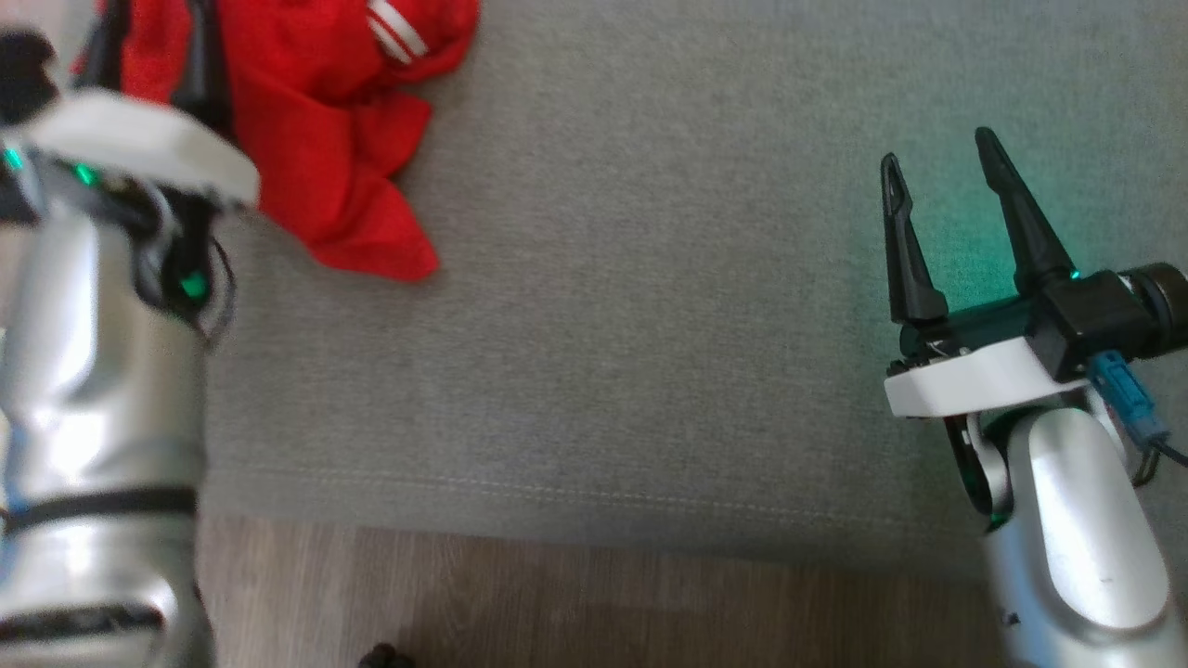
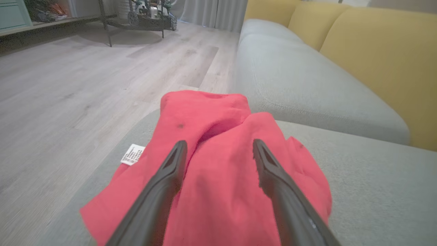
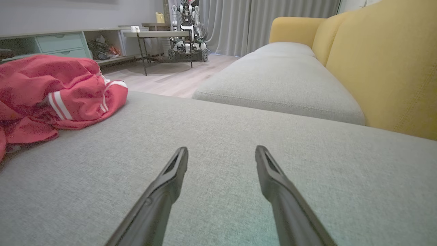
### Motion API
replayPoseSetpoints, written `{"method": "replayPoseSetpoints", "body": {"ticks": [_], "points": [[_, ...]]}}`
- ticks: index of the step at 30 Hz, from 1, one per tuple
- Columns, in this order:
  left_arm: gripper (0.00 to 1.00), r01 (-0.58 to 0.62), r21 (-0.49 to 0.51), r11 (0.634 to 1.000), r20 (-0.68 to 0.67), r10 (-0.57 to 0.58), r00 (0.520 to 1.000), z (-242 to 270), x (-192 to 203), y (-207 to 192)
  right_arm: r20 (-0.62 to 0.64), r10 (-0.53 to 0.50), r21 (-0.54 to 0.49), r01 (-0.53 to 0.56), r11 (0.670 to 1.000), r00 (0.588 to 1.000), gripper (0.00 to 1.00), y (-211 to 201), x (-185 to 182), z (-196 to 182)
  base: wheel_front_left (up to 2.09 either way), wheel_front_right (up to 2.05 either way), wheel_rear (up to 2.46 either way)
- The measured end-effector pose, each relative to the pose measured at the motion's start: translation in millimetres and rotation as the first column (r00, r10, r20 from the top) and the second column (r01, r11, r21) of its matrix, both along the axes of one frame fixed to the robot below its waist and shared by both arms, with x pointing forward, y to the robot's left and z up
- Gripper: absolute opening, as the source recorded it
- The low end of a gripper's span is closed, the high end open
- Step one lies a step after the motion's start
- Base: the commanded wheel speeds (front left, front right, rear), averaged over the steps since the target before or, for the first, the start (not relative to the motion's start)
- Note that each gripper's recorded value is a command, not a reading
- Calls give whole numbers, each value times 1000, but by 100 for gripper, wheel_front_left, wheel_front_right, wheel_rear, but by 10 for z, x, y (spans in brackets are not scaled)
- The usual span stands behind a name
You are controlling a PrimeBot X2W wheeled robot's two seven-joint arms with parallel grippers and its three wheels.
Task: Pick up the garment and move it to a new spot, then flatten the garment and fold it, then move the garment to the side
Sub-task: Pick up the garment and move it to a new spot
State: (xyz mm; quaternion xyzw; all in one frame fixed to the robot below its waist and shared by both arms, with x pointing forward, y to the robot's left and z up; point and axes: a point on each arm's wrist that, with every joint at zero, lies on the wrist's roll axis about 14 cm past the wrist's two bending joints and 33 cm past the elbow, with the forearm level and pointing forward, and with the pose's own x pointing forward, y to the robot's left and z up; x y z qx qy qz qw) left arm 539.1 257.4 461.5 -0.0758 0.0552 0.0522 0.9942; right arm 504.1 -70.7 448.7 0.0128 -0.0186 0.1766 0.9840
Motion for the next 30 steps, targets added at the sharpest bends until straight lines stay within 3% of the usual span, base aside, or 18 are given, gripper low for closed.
{"method": "replayPoseSetpoints", "body": {"ticks": [5, 12, 13, 14, 15, 26, 30], "points": [[100, 57, 31, 998, -135, -53, 989, -305, 300, -61, -14, -18, -22, 17, 1000, 1000, 100, -89, 47, -122, 0, 0, 0], [100, 100, 71, 992, -284, -76, 956, -690, 368, -80, -30, -47, -37, 46, 998, 998, 100, -217, 47, -203, 0, 0, 0], [72, 103, 80, 992, -297, -75, 952, -718, 371, -65, -29, -49, -38, 48, 998, 998, 100, -228, 49, -203, 0, 0, 0], [11, 101, 81, 992, -303, -72, 950, -736, 378, -54, -28, -52, -39, 51, 998, 998, 100, -238, 51, -199, 0, 0, 0], [0, 98, 81, 992, -300, -70, 951, -740, 389, -51, -25, -54, -40, 52, 998, 998, 100, -246, 57, -193, 0, 0, 0], [0, 38, 108, 993, -140, -23, 990, -352, 420, 91, 12, -53, -33, 53, 998, 999, 100, -232, 71, -19, 0, 0, 0], [0, -7, 109, 994, 37, 3, 999, 268, 514, 158, 37, -45, -15, 45, 999, 998, 100, -192, 46, 133, 0, 0, 0]]}}
